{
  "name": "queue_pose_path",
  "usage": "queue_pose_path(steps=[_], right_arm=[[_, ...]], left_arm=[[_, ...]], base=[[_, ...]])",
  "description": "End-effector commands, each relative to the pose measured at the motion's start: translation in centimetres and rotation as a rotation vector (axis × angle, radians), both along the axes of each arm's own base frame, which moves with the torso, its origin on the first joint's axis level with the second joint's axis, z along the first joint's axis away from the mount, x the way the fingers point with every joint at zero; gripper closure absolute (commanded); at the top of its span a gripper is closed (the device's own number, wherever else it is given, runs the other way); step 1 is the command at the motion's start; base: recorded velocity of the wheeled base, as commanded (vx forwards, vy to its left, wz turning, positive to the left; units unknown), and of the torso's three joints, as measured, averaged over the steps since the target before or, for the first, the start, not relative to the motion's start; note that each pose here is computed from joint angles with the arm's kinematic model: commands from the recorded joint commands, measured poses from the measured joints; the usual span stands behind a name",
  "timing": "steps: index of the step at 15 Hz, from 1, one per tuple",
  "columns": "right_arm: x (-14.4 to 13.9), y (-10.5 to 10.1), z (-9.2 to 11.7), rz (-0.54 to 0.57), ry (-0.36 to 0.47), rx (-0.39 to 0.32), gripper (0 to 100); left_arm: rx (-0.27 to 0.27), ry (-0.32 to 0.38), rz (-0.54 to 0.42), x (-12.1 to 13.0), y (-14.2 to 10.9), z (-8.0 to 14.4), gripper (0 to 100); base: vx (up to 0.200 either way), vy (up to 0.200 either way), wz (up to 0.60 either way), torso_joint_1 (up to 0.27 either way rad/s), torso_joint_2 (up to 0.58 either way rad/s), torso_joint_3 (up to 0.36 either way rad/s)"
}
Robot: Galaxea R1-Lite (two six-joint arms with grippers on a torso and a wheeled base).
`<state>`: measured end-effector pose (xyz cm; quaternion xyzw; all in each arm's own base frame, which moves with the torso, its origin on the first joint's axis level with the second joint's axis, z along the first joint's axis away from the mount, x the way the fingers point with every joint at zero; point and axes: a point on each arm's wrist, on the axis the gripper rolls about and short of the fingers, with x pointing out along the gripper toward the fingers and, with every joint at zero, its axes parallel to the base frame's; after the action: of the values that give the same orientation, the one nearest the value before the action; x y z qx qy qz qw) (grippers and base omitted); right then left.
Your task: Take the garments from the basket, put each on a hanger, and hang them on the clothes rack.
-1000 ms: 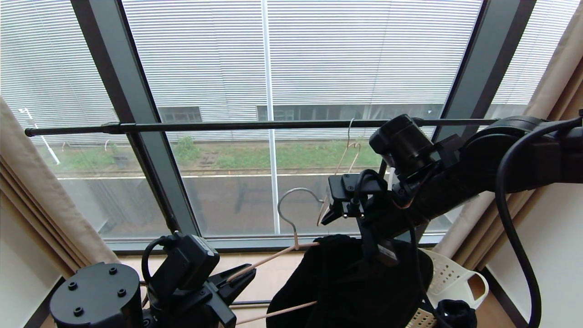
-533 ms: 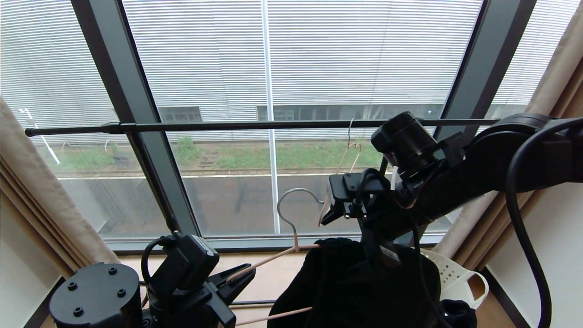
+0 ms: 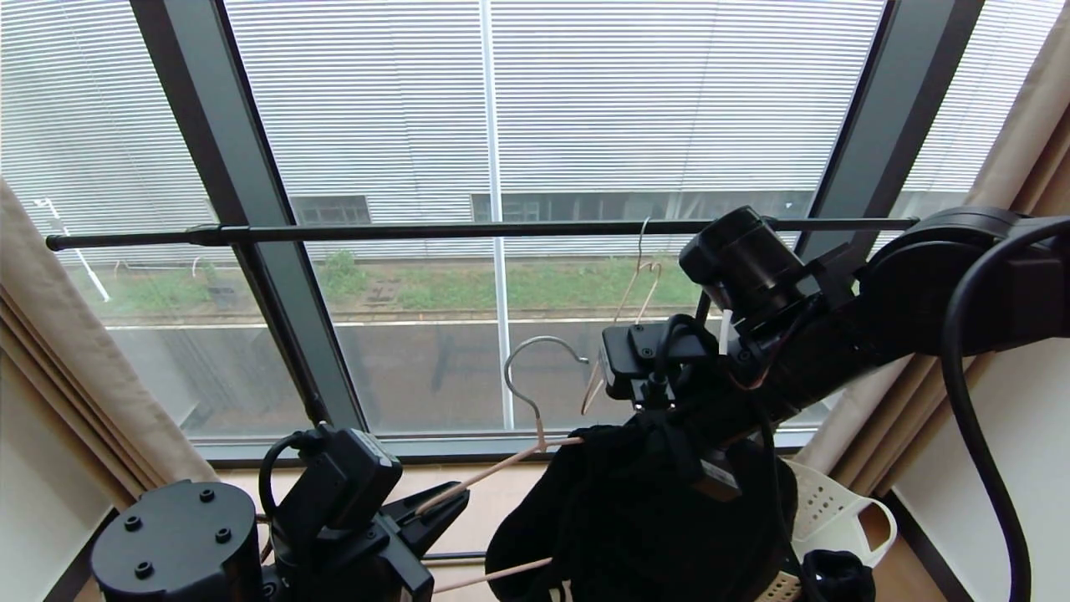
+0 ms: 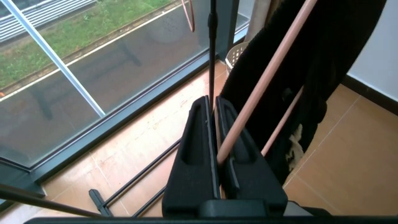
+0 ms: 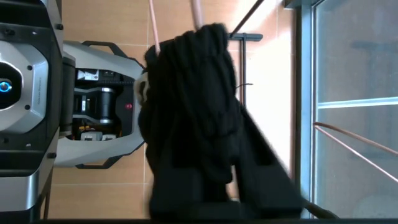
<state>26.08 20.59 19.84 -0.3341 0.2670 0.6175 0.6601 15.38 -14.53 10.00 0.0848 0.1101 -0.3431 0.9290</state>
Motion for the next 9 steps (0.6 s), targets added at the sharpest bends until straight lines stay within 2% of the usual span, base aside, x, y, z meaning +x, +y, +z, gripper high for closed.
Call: queue_pose_path(steps=[1, 5, 6, 9], right_arm=[[-0.01, 0.02, 0.02, 0.0, -0.001, 0.001, 100], [-0.16, -0.09, 0.01, 0.0, 0.0, 0.0, 100], [-0.16, -0.09, 0.01, 0.0, 0.0, 0.0, 100], [-0.49, -0.33, 0.26, 0.0, -0.004, 0.003, 100]], left_arm=[[0.0, 0.0, -0.001, 0.03, -0.03, -0.01, 100], [0.006, 0.001, 0.001, 0.0, 0.0, -0.1, 100], [0.006, 0.001, 0.001, 0.0, 0.0, -0.1, 0], [0.004, 0.0, 0.0, -0.04, 0.07, -0.03, 0]], base=[[0.0, 0.0, 0.0, 0.0, 0.0, 0.0], [0.0, 0.0, 0.0, 0.0, 0.0, 0.0], [0.0, 0.0, 0.0, 0.0, 0.0, 0.0], [0.0, 0.0, 0.0, 0.0, 0.0, 0.0]])
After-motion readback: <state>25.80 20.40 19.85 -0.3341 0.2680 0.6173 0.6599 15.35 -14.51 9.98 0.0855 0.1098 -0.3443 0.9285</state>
